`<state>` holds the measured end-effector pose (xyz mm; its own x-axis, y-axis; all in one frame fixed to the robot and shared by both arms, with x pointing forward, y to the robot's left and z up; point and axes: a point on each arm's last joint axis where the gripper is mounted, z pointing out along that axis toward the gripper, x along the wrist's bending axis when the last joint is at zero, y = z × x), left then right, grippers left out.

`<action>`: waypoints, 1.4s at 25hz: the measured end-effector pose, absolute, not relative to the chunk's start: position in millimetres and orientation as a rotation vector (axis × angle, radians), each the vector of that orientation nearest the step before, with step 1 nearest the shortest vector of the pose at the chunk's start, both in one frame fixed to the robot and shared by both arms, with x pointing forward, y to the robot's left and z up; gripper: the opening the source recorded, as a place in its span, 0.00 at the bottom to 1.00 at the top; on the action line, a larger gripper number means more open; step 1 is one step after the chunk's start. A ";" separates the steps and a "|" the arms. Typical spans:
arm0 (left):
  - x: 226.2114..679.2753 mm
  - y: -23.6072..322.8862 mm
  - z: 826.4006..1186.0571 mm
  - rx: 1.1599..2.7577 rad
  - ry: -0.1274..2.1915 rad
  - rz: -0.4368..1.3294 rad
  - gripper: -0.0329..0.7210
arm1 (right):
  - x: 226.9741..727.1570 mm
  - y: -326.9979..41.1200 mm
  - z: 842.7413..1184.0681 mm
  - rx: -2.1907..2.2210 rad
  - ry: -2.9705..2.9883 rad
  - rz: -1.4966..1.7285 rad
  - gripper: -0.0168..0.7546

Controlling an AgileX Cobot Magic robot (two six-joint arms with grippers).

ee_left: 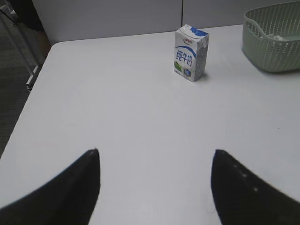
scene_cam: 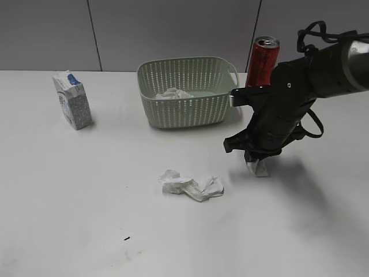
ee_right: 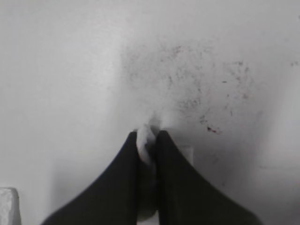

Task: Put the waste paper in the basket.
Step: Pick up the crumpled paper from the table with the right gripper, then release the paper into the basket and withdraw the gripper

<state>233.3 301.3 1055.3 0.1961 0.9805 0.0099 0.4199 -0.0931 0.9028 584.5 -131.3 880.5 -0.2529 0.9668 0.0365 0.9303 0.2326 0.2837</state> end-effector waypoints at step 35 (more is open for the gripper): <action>233.3 301.4 1055.4 1.650 1.344 0.862 0.76 | 676.5 -41.1 961.2 1.256 1.970 1.275 0.48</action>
<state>233.3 301.4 1055.4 0.1954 0.9807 0.0110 0.4188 -0.0936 0.9033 676.5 -41.1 961.2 -0.4668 0.8803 0.0849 0.4382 0.1469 0.8868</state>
